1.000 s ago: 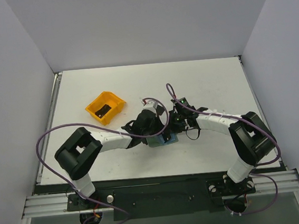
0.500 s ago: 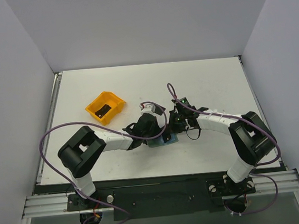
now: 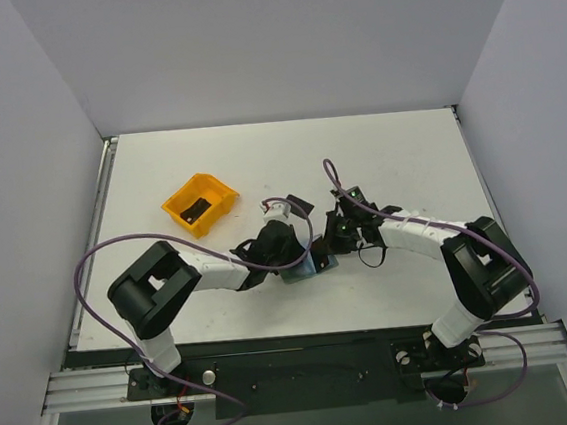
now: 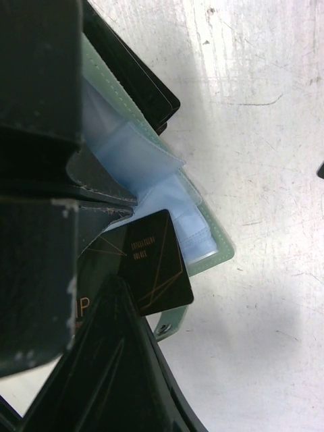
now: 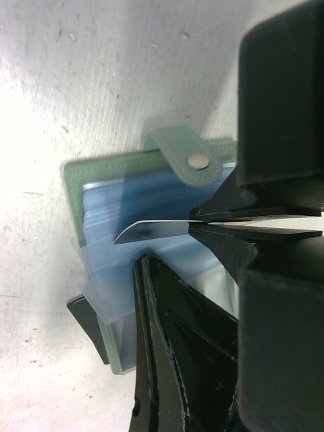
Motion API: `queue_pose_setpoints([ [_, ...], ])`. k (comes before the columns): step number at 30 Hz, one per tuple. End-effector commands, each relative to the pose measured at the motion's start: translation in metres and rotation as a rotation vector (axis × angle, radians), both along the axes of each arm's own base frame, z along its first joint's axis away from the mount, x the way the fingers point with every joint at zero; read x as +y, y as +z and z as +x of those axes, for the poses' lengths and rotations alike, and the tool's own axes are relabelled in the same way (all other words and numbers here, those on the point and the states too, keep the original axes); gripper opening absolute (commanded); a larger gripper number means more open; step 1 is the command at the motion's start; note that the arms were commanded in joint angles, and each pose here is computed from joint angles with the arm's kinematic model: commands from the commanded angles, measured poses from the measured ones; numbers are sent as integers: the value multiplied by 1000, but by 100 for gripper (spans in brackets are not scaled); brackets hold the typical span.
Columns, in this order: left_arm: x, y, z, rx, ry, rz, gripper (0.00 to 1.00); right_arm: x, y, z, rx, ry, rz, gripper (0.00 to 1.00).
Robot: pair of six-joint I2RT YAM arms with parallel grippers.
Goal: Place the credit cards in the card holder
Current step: Open the card holder at the center of the board.
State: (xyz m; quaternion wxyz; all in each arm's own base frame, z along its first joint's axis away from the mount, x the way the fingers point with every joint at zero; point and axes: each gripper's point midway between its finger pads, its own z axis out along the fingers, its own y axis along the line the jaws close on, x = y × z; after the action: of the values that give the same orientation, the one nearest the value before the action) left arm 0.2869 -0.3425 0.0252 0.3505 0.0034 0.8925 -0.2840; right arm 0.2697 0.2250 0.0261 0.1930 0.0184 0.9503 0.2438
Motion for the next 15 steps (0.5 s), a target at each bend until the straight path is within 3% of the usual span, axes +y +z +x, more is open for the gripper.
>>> queue_pose_setpoints([
  [1, 35, -34, -22, 81, 22, 137, 0, -32, -14, -14, 47, -26, -114, 0],
  [15, 40, -28, -26, 74, 12, 136, 0, -53, -20, -13, 56, -75, -181, 0],
])
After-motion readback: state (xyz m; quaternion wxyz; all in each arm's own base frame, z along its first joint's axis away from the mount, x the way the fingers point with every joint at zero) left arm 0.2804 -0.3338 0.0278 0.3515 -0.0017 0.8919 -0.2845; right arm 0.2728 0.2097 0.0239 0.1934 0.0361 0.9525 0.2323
